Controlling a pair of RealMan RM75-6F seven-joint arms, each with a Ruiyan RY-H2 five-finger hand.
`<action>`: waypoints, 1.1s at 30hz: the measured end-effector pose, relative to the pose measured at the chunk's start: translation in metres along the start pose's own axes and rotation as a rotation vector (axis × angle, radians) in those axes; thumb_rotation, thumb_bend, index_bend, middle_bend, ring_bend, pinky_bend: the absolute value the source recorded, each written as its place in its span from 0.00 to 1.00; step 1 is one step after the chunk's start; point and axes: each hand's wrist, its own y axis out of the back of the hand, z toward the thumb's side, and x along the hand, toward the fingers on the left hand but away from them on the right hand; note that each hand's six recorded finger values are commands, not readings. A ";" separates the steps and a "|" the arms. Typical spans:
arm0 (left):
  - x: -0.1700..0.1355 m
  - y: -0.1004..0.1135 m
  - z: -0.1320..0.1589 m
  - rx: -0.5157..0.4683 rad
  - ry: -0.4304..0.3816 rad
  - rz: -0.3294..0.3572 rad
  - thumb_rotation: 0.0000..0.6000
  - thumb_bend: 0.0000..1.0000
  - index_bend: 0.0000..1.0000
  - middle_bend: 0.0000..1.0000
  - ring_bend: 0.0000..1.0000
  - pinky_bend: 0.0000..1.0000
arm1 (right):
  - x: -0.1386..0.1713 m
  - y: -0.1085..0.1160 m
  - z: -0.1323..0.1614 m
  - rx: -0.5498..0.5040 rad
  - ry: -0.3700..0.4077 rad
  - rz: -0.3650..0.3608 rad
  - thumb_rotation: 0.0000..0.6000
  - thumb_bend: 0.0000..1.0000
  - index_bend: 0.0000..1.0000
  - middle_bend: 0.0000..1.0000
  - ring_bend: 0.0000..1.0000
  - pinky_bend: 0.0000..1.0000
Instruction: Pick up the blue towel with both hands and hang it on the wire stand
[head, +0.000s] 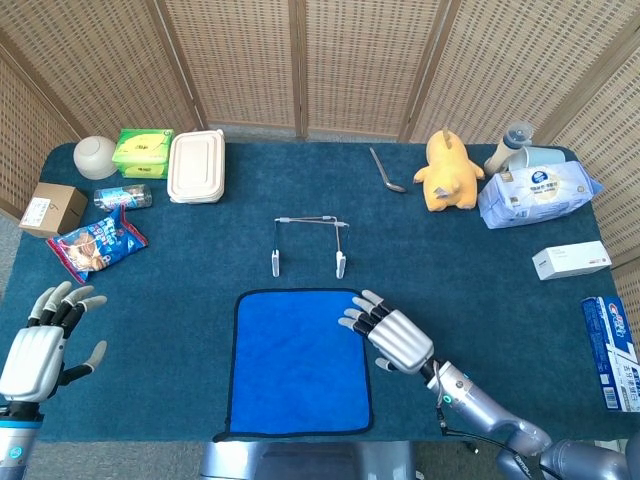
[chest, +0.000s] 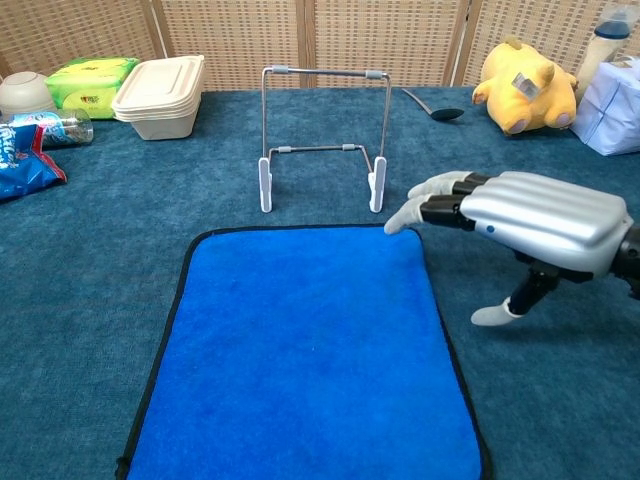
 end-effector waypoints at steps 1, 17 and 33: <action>0.000 0.000 0.000 -0.001 0.000 -0.001 1.00 0.47 0.25 0.19 0.07 0.00 | 0.000 -0.002 0.000 0.006 0.004 0.002 1.00 0.09 0.17 0.19 0.09 0.11; 0.000 -0.004 -0.003 -0.011 0.006 -0.006 1.00 0.47 0.25 0.18 0.07 0.00 | -0.010 -0.025 0.008 0.033 0.054 0.041 1.00 0.08 0.16 0.19 0.08 0.11; -0.001 -0.007 -0.009 -0.020 0.019 -0.011 1.00 0.47 0.25 0.18 0.07 0.00 | -0.029 -0.023 0.012 0.039 0.063 0.029 1.00 0.08 0.16 0.19 0.07 0.11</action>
